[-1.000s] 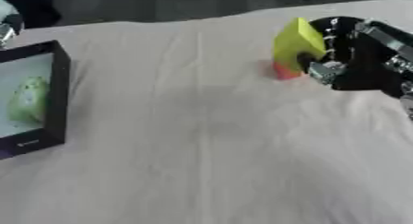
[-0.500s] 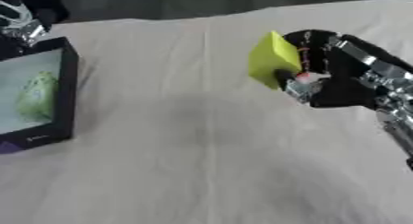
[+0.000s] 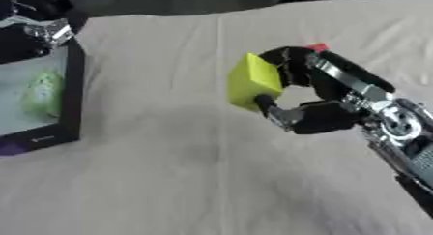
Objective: Pick up the objects with one hand, pass them to the other hand, and then place them into the box on the other side of the table.
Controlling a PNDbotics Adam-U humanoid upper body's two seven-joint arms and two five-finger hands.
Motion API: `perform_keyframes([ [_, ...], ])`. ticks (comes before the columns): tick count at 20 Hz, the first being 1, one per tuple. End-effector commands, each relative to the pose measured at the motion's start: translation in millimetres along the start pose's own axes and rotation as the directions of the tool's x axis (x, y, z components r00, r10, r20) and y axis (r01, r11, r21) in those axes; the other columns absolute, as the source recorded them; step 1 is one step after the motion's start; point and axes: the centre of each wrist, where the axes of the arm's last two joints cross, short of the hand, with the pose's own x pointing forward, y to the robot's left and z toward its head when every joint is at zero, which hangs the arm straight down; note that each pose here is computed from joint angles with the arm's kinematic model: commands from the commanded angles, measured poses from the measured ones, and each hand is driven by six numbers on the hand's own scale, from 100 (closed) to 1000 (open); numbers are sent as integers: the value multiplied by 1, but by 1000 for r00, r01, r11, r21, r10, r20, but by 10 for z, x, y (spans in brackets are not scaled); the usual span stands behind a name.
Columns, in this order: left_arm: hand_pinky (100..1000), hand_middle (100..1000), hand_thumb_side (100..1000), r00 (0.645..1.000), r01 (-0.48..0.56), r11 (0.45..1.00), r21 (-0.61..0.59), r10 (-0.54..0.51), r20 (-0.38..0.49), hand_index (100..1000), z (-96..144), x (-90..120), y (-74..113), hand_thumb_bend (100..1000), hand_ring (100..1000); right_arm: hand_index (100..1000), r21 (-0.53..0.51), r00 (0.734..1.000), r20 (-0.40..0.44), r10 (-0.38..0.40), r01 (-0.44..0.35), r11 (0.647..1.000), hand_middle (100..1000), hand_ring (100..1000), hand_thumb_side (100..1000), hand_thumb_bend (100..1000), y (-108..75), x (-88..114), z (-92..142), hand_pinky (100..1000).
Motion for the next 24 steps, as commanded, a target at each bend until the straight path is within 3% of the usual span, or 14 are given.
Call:
perform_keyframes([
  [1, 735, 666, 414, 998, 47, 997, -53, -46, 36, 762, 8, 160, 80, 460, 685, 688, 17, 997, 62, 40, -41, 999, 555, 685, 108, 100, 54, 109, -40, 687],
  [11, 743, 698, 420, 995, 98, 953, -287, -84, 60, 786, -57, 439, -108, 524, 711, 687, 72, 989, 125, 84, -93, 993, 557, 685, 100, 100, 262, 194, -128, 688],
  [24, 763, 734, 418, 987, 159, 870, -466, -137, 80, 812, -177, 667, -392, 550, 745, 688, 135, 984, 135, 118, -136, 981, 563, 691, 100, 100, 434, 285, -197, 692],
])
